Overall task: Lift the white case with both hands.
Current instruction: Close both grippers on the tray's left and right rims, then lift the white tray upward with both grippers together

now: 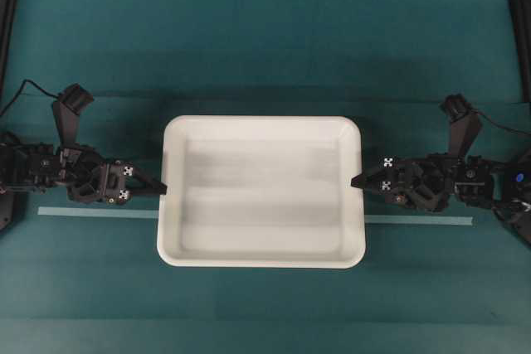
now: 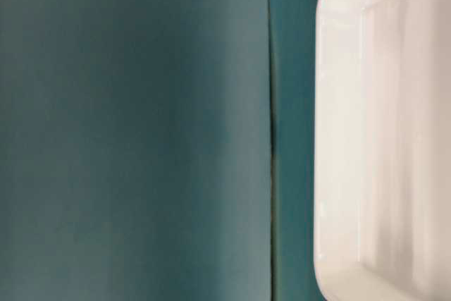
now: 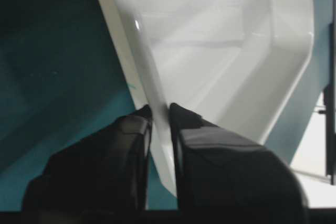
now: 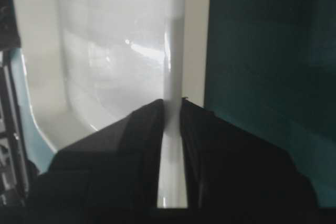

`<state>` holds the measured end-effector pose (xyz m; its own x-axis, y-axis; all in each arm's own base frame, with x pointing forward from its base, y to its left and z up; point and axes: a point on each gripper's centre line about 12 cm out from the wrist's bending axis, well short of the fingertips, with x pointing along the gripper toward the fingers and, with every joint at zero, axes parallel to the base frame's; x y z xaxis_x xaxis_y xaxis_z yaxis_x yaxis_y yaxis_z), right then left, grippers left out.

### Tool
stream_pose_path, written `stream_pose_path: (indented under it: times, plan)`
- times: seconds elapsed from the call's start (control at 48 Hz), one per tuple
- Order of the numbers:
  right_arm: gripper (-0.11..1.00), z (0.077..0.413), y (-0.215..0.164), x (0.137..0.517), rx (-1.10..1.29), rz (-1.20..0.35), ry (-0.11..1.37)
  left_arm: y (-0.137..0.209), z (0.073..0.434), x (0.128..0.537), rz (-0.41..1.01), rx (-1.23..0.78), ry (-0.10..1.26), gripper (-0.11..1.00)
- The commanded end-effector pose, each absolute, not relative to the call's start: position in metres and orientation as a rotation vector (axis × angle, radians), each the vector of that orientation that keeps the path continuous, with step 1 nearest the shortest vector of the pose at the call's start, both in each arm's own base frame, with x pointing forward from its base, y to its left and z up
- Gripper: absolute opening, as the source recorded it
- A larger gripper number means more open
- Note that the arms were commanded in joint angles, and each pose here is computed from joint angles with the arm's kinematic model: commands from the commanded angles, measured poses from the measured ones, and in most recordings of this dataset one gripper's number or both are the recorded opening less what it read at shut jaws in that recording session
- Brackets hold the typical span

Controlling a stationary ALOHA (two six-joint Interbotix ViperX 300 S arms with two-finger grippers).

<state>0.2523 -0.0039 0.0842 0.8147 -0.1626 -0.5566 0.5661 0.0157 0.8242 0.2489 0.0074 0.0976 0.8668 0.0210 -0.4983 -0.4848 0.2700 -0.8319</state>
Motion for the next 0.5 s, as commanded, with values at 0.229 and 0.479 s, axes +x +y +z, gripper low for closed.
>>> stream_pose_path:
  times: [0.229,0.479]
  plan:
    - [0.12,0.082,-0.004,0.256,1.496,-0.608,0.345,0.009,0.100,0.250,0.376,-1.262,0.448,0.09]
    - [0.12,0.095,-0.003,0.260,1.535,-0.578,0.314,0.012,0.119,0.259,0.361,-1.302,0.397,0.09]
